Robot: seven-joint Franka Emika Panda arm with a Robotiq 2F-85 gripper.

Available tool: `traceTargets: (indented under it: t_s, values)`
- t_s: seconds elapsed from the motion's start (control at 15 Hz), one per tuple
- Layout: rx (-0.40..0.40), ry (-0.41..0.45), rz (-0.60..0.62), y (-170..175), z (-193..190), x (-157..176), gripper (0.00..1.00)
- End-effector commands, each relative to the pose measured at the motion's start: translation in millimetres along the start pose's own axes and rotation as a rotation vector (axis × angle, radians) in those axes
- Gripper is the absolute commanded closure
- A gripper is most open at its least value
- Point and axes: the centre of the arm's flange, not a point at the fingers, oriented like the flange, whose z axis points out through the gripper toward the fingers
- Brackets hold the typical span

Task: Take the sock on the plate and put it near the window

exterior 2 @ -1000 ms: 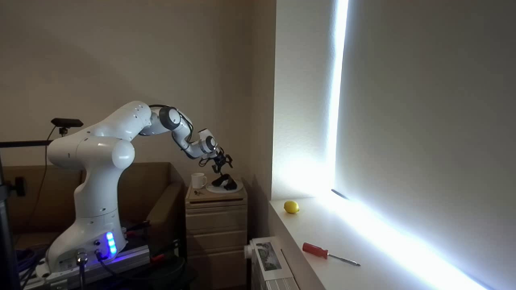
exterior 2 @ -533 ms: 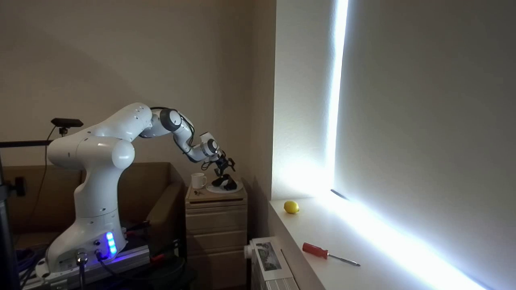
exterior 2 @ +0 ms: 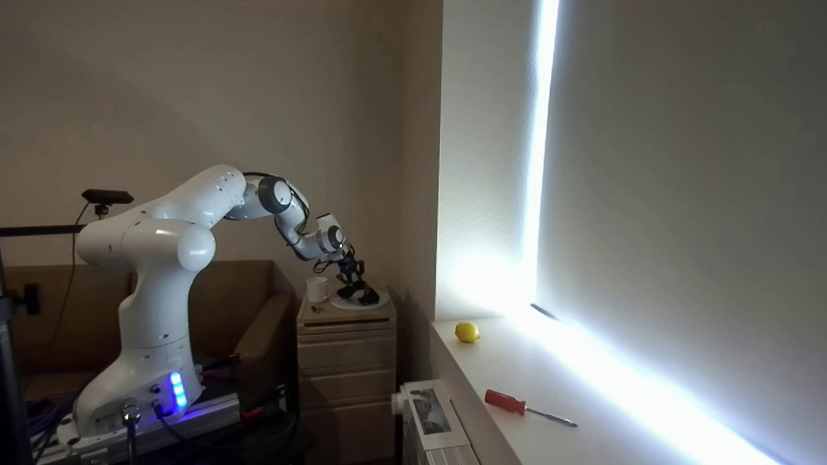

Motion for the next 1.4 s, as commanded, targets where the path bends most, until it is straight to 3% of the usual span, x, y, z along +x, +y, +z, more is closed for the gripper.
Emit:
traceTargets:
  t_s: [0.0,0.07,0.27,0.33,0.4,0.47,0.67,0.93,1.13,1.33]
  values:
    - [-0.006,-0.018,-0.002,-1.3,-1.0,12.7,0.90]
    - [-0.005,-0.014,0.002,-2.1,-0.7,14.4,0.97]
    - [-0.015,-0.017,0.011,-9.9,-14.9,22.3,1.00]
    - [-0.017,-0.031,0.005,-16.9,-30.5,27.4,1.00]
    - [-0.016,-0.037,-0.003,-28.2,-54.8,35.7,0.88]
    - [-0.014,-0.054,-0.015,-38.3,-75.1,43.2,0.96]
    - [0.024,-0.115,-0.028,-67.9,-130.1,61.7,1.00]
    - [-0.027,-0.166,0.009,-86.9,-199.1,111.9,0.99]
    - [-0.110,-0.133,0.108,-85.0,-226.6,165.3,0.99]
    - [-0.190,-0.002,0.229,-71.3,-239.1,229.3,0.99]
